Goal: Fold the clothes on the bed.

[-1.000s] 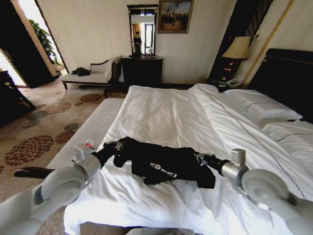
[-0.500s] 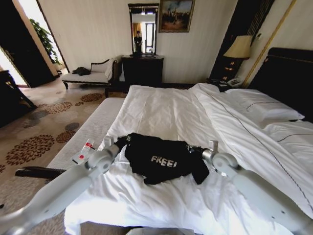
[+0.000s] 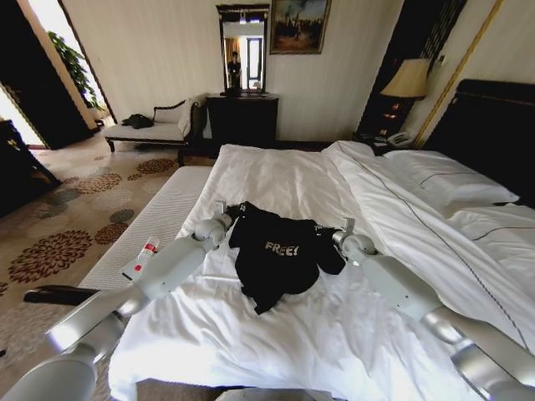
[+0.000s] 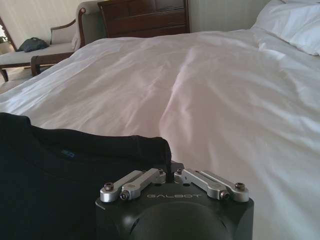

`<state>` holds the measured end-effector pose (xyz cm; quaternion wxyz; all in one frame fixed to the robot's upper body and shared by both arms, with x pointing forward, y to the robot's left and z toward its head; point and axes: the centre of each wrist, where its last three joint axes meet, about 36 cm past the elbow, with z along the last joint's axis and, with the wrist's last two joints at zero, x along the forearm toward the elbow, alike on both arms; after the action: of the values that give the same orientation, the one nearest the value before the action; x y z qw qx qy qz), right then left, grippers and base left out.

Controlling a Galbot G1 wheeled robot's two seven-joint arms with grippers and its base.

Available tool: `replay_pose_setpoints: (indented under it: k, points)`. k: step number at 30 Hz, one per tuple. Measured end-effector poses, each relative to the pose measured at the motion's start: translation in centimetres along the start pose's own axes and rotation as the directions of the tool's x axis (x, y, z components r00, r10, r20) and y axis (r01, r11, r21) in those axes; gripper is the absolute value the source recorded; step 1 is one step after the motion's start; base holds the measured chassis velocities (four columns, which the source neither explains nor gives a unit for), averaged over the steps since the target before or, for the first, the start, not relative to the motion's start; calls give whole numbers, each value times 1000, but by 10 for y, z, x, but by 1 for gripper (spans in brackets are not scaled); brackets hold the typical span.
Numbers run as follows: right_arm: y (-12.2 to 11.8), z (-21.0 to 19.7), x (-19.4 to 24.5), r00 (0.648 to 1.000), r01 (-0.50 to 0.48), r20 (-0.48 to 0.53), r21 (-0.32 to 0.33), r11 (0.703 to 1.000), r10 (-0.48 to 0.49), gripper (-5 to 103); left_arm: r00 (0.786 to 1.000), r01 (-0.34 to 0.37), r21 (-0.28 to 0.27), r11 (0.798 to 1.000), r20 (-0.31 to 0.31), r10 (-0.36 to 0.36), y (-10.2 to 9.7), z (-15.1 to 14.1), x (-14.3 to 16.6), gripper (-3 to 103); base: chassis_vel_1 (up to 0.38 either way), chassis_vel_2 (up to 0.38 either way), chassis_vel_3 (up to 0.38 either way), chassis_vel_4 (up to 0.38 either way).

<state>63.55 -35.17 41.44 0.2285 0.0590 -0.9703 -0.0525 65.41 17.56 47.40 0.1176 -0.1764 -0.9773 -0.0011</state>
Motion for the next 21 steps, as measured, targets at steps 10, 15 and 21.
replay_pose_setpoints:
  k: [10,15,21]
  points:
    - [1,-9,-29,998,-61,24,4,998,61,13,998,60,-11,998,-14,-60,-1,4,-29,0,0,0,0,0]
    - [-6,4,-20,998,-57,4,28,998,57,28,997,65,-34,997,-42,-66,-9,10,-25,10,0,0,0,0]
    - [-14,13,-10,998,-70,-1,34,997,70,50,994,95,-40,995,-58,-97,-5,12,-20,26,0,0,0,0]
